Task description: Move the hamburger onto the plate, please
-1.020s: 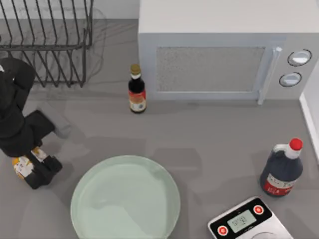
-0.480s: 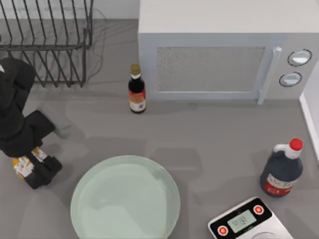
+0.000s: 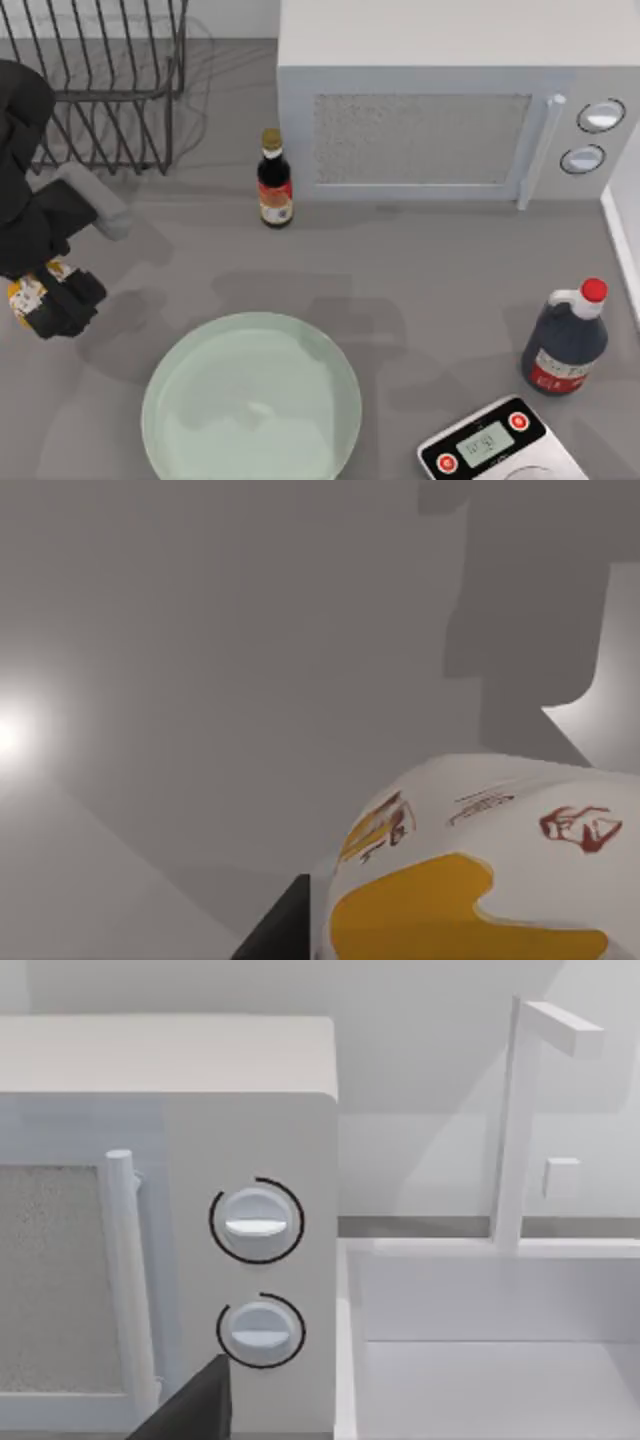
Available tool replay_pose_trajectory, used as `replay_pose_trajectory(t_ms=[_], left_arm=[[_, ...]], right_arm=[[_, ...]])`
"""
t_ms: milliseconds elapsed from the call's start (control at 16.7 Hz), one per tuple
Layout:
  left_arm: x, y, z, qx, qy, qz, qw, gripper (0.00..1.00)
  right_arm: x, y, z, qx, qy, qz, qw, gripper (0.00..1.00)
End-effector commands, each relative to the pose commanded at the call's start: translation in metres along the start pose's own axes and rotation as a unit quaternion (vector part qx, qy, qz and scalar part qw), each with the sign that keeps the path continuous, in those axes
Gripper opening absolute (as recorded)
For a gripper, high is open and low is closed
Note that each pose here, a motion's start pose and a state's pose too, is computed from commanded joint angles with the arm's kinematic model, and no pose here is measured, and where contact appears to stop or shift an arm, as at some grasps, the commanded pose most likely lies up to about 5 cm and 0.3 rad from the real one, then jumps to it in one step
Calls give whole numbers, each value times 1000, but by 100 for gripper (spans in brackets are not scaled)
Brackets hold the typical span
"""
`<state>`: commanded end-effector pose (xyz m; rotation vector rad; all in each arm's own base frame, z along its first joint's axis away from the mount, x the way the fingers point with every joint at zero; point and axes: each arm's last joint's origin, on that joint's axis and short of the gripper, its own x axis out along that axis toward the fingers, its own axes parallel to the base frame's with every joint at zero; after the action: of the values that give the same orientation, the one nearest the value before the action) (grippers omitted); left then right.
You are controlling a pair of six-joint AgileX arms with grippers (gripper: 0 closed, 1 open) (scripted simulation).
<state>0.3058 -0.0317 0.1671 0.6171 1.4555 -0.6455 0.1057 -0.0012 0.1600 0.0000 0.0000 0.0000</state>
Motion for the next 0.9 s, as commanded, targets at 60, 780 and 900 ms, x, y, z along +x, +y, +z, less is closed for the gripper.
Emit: replay_pose_trajectory(t_ms=[60,780,900], left_arm=[[-12,-1,-1,0,3,-3,1000,0],[-44,-6,3,-19,1,0,1000,0],[-43,-10,10,-48,6,-2,999,0]], right_arm=[[0,0,0,0,0,0,1000,100],[0,0,0,0,0,0,1000,100],[0,0,0,0,0,0,1000,100]])
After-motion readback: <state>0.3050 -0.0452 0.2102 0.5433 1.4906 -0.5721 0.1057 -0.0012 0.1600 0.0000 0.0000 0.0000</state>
